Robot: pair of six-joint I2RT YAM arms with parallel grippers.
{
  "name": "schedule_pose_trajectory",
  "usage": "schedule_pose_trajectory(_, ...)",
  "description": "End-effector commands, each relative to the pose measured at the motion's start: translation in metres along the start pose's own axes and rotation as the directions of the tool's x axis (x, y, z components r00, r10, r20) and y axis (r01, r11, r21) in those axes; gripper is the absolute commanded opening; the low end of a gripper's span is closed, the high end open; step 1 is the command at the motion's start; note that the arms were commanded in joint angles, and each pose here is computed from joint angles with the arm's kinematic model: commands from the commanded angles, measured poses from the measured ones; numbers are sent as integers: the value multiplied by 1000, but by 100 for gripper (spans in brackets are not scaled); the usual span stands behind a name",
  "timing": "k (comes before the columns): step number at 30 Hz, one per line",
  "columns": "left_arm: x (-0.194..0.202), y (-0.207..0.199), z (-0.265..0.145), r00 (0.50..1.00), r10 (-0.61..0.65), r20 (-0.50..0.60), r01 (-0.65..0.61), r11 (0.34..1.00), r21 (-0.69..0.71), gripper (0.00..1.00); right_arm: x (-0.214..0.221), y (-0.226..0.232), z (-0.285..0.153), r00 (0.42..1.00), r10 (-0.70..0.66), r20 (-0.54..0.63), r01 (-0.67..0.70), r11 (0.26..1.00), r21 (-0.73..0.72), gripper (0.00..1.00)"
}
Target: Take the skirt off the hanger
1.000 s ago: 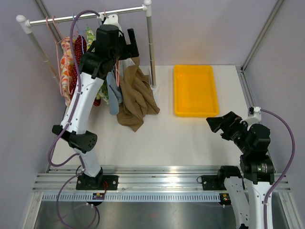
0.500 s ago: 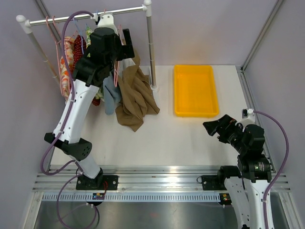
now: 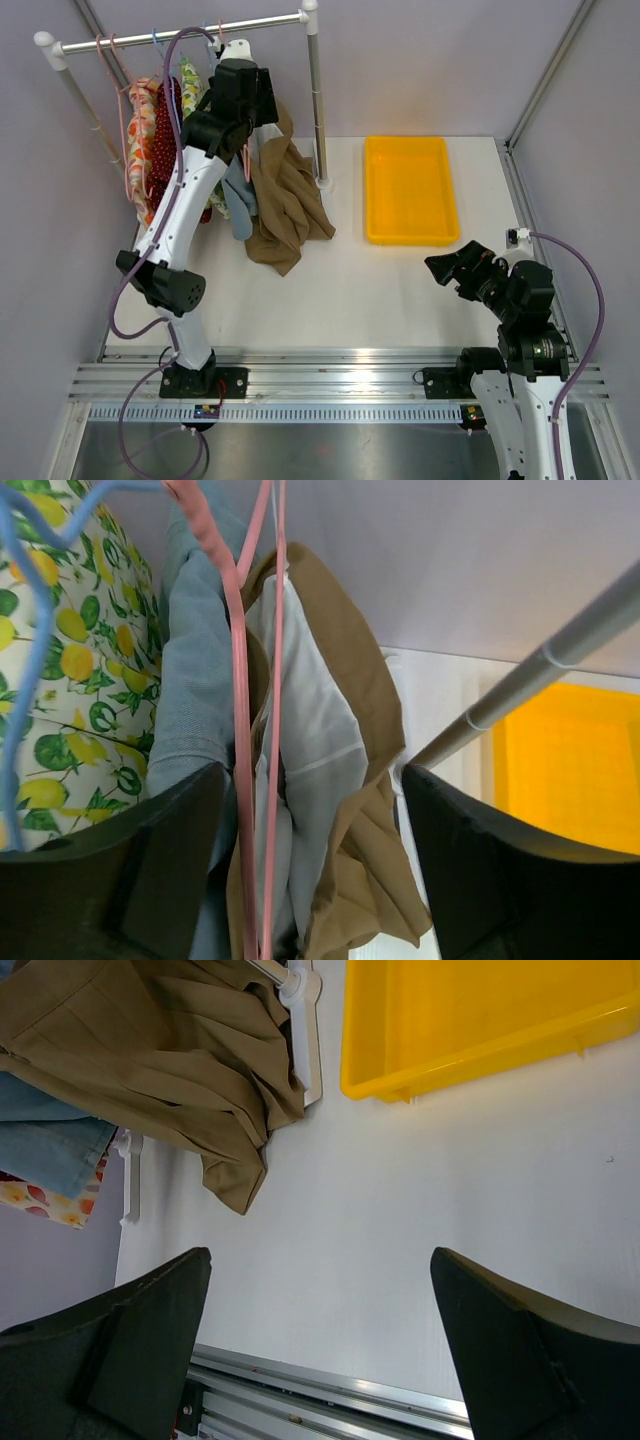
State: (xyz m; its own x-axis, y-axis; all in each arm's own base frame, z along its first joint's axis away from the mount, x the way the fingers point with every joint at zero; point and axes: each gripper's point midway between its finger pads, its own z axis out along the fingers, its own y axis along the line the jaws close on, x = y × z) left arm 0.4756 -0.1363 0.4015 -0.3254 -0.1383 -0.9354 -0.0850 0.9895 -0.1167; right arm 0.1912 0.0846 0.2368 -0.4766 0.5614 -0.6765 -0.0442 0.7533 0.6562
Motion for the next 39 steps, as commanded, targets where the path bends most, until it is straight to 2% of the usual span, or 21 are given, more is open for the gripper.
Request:
schedule_pose_trajectory(1, -15, 0, 12, 998, -38, 47, 37, 999, 12, 61, -3, 6, 2, 1000, -24, 8, 25, 999, -30, 99)
schedule_pose_trajectory(2, -18, -1, 17, 998, -41, 50, 41, 999, 16, 53, -3, 6, 1, 1000, -23, 11, 24, 999, -31, 99)
schedule_pose_trajectory(3, -19, -1, 18, 998, -41, 51, 40, 999, 15, 37, -3, 6, 1, 1000, -25, 10, 26, 999, -32, 99)
schedule_pose_trajectory(4, -19, 0, 20, 998, -42, 48, 41, 999, 11, 11, -4, 6, 2, 1000, -27, 13, 27, 999, -32, 99)
schedule_pose_trajectory(5, -22, 0, 19, 998, -48, 52, 47, 999, 11, 0, -4, 6, 2, 1000, -27, 12, 27, 999, -33, 99)
schedule_pose_trajectory(9, -48, -1, 0, 991, -70, 111, 66, 997, 35, 0, -11, 15, 4, 999, -48, 21, 49, 997, -63, 99)
schedule_pose_trajectory(10, -53, -2, -6, 990, -73, 124, 69, 997, 39, 0, -25, 27, 1, 996, -72, 51, 76, 993, -93, 99)
schedule_pose_trajectory(12, -69, -5, -28, 983, -78, 169, 68, 996, 65, 0, -34, 44, 9, 997, -78, 13, 79, 987, -142, 100)
schedule_pose_trajectory(13, -77, -7, -35, 977, -82, 196, 68, 995, 77, 0, -50, 70, 3, 993, -111, 34, 116, 968, -222, 99)
schedule_pose_trajectory(16, -99, -13, -65, 962, -73, 262, 48, 994, 99, 0, -82, 100, 12, 988, -148, 37, 152, 947, -282, 100)
schedule_pose_trajectory(17, -102, -15, -70, 959, -73, 274, 46, 993, 105, 0, -87, 100, 29, 990, -144, -3, 138, 953, -271, 99)
schedule_pose_trajectory(18, -107, -14, -77, 956, -75, 283, 45, 993, 110, 0, -107, 120, 24, 983, -182, 36, 184, 935, -303, 100)
schedule_pose_trajectory(20, -114, -12, -90, 950, -88, 301, 53, 991, 122, 0, -118, 135, 33, 976, -218, 17, 213, 928, -307, 99)
schedule_pose_trajectory(21, -114, -10, -91, 949, -91, 301, 57, 991, 119, 0, -122, 164, 39, 954, -299, 23, 288, 890, -355, 100)
schedule_pose_trajectory(22, -118, -8, -98, 945, -99, 311, 63, 990, 123, 0, -122, 168, 49, 942, -334, 24, 327, 900, -289, 99)
schedule_pose_trajectory(23, -118, -7, -102, 944, -102, 312, 65, 990, 126, 0, -114, 173, 71, 926, -378, -19, 360, 895, -263, 100)
schedule_pose_trajectory(24, -118, -6, -102, 945, -106, 309, 70, 989, 127, 0, -109, 214, 61, 895, -447, 10, 424, 842, -334, 99)
schedule_pose_trajectory(26, -119, -5, -109, 942, -124, 311, 84, 987, 139, 0, -96, 221, 84, 882, -469, -38, 441, 852, -283, 100)
schedule_pose_trajectory(27, -117, -6, -109, 944, -129, 304, 88, 986, 144, 0, -85, 246, 80, 878, -478, -25, 442, 830, -341, 99)
schedule_pose_trajectory(31, -112, -11, -115, 947, -153, 283, 107, 979, 174, 0, -42, 281, 97, 872, -487, -45, 431, 809, -400, 100)
schedule_pose_trajectory(39, -110, -26, -126, 933, -260, 248, 194, 946, 260, 0, 43, 338, 141, 832, -549, -85, 465, 772, -432, 99)
